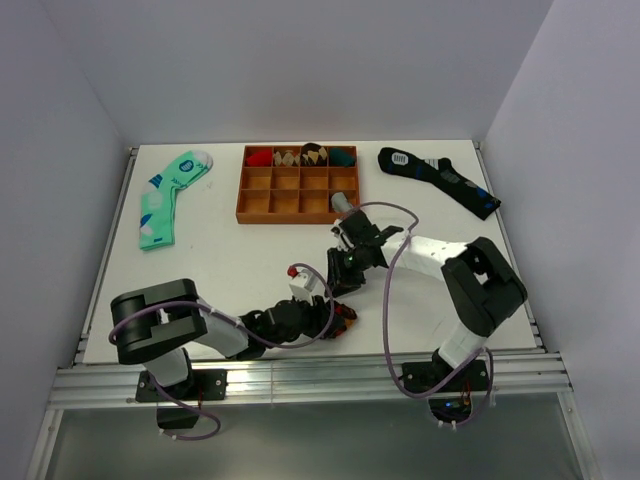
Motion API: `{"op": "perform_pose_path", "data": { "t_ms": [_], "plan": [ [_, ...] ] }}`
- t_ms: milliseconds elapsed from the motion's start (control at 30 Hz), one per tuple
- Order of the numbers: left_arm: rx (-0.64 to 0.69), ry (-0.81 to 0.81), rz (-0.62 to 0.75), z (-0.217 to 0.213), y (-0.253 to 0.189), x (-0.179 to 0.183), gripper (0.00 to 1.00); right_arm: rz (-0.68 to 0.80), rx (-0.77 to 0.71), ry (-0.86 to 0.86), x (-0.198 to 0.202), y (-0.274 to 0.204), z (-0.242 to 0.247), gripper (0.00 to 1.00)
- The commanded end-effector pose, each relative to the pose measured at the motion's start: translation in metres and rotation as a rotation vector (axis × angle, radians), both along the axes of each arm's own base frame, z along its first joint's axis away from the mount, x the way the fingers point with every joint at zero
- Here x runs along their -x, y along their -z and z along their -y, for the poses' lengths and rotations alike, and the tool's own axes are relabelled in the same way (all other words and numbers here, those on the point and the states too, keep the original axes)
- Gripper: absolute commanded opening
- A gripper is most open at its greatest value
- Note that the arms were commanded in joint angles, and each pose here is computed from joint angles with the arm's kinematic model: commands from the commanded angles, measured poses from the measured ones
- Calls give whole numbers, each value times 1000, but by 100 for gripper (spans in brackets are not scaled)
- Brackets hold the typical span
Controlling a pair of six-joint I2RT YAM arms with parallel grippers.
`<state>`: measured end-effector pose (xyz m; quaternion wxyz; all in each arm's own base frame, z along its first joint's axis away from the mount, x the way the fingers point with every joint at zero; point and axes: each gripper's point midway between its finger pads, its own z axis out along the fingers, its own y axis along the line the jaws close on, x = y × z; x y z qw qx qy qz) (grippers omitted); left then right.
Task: Roll the socks
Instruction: Roll the sock at the center of the board.
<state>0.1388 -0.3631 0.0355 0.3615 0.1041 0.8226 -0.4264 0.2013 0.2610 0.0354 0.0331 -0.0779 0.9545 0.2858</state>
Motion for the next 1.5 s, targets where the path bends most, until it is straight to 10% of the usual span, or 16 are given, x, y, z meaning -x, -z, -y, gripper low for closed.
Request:
{"op": "perform_pose_path", "data": {
  "t_ms": [0,500,1467],
  "plan": [
    [-363,141,-244,-60,100,60,0,229,-37,141,-52,-27,0,37],
    [-404,112,-300,-61,116,59,0,420,28,556,-51,-97,83,39],
    [-391,48,-460,-61,138,53,0,223,-147,807,60,-26,94,41]
  ]
}}
